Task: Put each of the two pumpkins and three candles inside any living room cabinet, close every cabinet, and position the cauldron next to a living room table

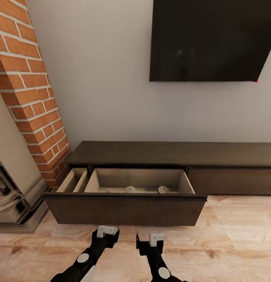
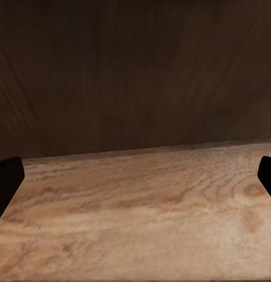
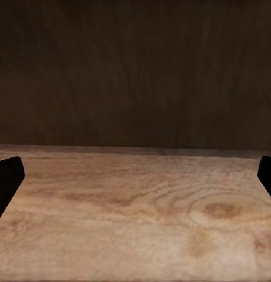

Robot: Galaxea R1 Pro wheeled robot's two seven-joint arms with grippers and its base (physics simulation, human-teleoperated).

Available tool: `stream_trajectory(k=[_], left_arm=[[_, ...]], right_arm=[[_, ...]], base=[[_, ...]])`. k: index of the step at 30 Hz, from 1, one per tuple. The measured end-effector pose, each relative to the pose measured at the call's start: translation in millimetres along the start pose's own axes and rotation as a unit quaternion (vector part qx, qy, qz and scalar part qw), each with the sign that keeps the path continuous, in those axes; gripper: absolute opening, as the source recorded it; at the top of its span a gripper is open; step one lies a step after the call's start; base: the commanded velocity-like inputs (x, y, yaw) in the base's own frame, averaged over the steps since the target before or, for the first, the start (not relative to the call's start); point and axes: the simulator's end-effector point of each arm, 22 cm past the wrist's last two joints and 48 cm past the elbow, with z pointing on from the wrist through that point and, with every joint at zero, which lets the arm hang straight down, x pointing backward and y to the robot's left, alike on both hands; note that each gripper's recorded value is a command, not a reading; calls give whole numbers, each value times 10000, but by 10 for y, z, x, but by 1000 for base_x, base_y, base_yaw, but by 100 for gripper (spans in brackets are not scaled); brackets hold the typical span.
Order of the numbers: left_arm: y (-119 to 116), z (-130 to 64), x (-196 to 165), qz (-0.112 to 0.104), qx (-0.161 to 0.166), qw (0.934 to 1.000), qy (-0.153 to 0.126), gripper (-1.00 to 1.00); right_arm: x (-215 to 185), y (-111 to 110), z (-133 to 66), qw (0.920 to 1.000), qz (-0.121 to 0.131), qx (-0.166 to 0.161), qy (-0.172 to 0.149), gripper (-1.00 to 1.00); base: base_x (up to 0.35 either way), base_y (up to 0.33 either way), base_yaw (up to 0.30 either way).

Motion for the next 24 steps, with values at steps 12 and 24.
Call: stream_trajectory(k=[12,24], left_arm=[[1,1,-3,-15,-6,10000,1,100],[11,0,-3,-30,-19,10000,0,100]], right_arm=[[-13,-115,1,9998,36,209,-26,100],[-85,-300,-18,9973,101,714,-101,100]], base=[[10,0,0],[5,0,0]])
